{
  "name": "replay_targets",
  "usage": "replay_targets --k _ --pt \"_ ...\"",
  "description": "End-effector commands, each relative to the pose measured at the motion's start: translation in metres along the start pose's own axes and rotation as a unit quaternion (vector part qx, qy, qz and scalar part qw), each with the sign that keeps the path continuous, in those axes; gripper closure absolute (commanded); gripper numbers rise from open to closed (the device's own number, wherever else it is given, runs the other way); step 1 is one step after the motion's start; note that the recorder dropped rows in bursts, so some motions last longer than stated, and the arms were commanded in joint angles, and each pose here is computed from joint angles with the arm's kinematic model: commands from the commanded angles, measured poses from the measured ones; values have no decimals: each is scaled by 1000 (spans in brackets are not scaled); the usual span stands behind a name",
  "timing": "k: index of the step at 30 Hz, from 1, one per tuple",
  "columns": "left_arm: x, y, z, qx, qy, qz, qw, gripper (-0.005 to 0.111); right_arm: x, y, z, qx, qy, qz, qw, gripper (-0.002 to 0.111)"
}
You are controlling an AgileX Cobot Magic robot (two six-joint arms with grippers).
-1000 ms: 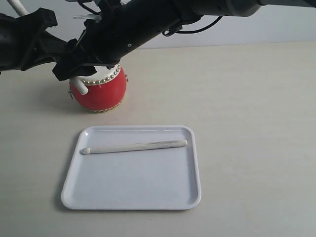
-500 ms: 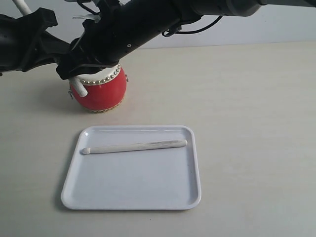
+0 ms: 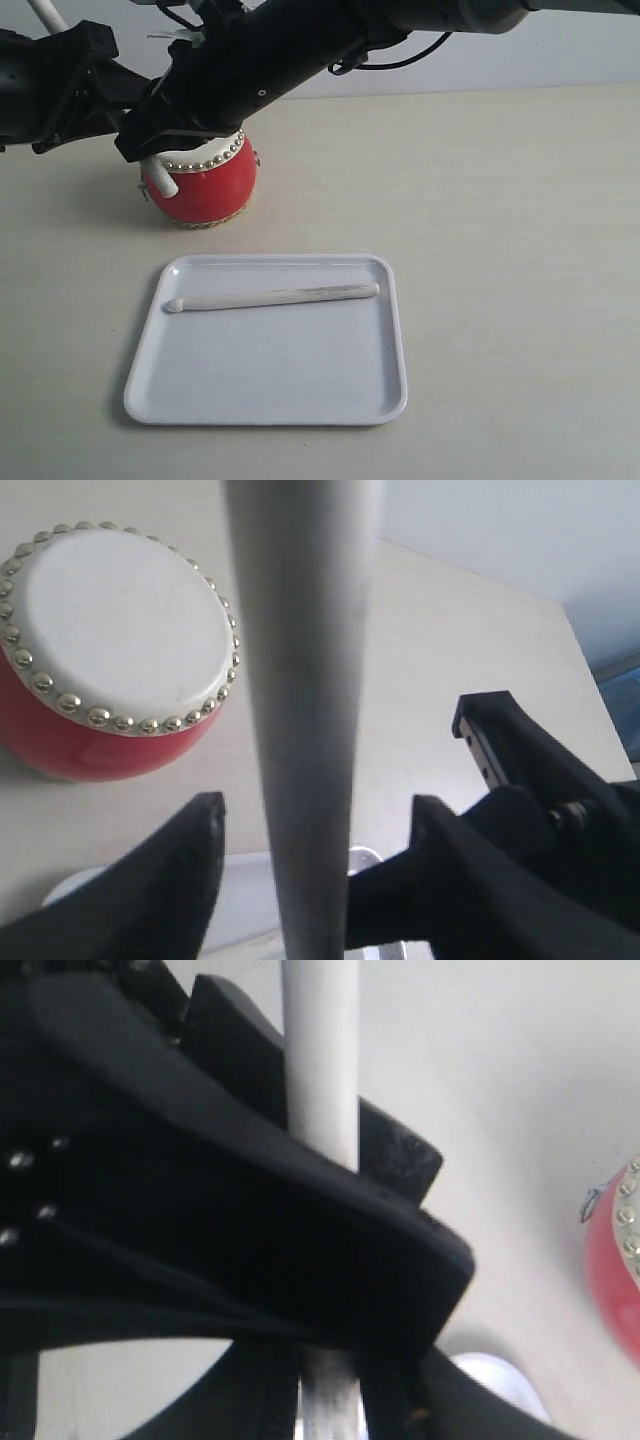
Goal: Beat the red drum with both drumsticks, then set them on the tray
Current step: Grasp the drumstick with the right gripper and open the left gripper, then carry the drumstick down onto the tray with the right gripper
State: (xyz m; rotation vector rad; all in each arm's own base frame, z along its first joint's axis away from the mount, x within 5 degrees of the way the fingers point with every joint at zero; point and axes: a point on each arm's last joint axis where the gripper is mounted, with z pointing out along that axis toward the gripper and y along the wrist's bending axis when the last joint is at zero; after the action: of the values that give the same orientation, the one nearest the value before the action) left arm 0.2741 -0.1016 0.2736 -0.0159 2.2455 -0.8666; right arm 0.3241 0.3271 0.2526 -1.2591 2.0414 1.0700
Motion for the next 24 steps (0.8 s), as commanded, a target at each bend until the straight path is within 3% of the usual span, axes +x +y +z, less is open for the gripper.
replay_targets --k 1,7,13,16,22,24 --pt "-1 -2 -3 4 -2 32 999 40 -2 -2 -3 20 2 0 1000 108" --pt "-6 -5 -22 -15 -24 86 996 39 6 -24 -15 133 54 3 990 108" --pt "-20 9 -51 -57 -68 109 990 42 12 -46 -50 214 108 1 971 108" --pt "-27 20 -63 -85 -88 106 987 57 19 -45 -63 228 177 -39 957 108" --pt "-38 40 -77 -127 -121 87 981 106 40 -38 -73 176 323 -105 924 108" --pt "-39 43 -79 -135 -126 91 979 106 44 -35 -74 155 343 -103 921 108"
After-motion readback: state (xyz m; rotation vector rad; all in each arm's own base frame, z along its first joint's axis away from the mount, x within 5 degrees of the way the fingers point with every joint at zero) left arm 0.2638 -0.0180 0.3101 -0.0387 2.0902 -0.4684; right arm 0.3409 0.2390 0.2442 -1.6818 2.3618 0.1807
